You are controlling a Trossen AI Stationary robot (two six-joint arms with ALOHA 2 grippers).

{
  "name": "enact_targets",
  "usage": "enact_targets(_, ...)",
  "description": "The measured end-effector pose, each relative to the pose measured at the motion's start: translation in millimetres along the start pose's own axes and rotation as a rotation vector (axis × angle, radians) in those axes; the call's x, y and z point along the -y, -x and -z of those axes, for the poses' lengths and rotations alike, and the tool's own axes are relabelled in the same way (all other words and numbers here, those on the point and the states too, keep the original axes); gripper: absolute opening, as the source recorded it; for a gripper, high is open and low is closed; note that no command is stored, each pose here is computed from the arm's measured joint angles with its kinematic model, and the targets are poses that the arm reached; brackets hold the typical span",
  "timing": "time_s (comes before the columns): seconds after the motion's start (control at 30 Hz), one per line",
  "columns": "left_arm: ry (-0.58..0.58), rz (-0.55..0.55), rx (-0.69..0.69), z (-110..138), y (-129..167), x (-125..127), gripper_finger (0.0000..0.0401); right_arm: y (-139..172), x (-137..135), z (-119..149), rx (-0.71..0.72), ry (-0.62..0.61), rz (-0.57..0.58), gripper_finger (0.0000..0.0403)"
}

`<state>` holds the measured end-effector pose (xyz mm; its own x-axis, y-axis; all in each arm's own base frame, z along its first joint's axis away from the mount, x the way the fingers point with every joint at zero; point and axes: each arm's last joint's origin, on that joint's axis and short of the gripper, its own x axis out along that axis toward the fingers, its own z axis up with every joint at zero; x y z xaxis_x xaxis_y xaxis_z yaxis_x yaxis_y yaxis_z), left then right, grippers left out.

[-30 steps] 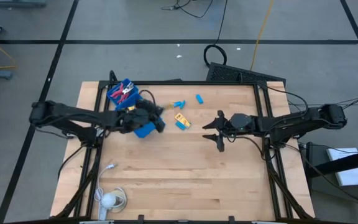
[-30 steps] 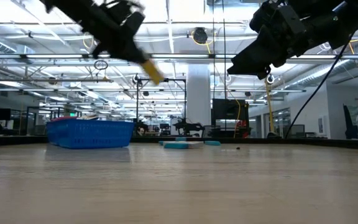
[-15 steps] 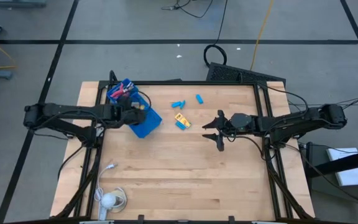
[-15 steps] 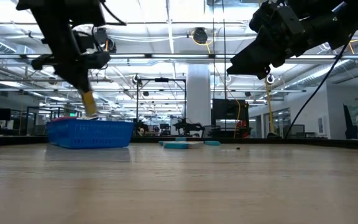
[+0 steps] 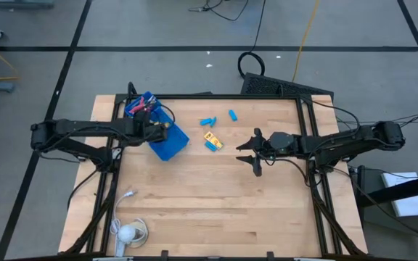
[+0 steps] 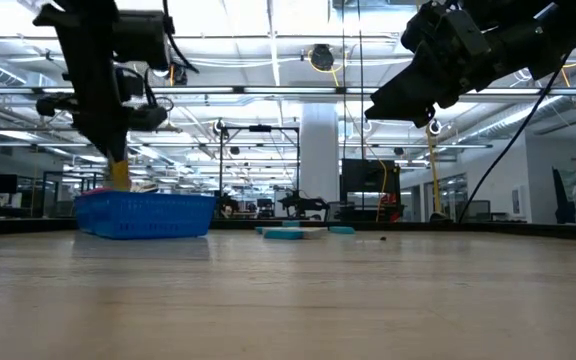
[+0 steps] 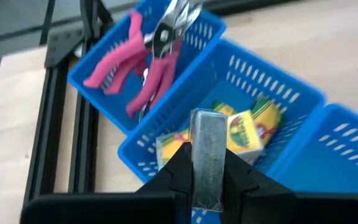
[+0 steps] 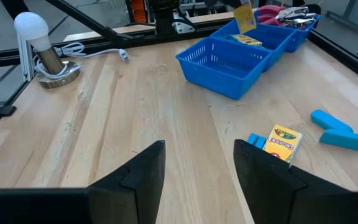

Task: Pick & Place School Supplies
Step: Put the yellow crayon box into the middle blue bin, then put the blue eraser into the bottom blue bin

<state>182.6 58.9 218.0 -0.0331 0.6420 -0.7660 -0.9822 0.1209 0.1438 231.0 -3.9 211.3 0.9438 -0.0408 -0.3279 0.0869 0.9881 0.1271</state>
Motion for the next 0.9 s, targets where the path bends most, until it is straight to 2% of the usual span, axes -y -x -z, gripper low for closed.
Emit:
enact_targets(0.37,-0.042,-0.108,-0.071,2.7,-24.8,10.9,0.0041,-0.1,0.0,-0.1,0.0,0.0,0.0,0.0179)
enact_targets(0.5,-0.043,-0.091,-0.095,2.8,-27.1,13.3,0.0097,-0.1,0.0,-0.1,0.0,0.0,0.0,0.0182)
enact_targets(0.77,0.028,-0.056,-0.139,-4.5,-33.9,13.2,0.023,-0.1,0.0,-0.2,0.0,0.0,0.0,0.0182)
enact_targets(0.9,0.051,-0.048,-0.125,-10.6,-38.4,12.6,0.0276,-0.1,0.0,-0.3,0.001,0.0,0.0,0.0182)
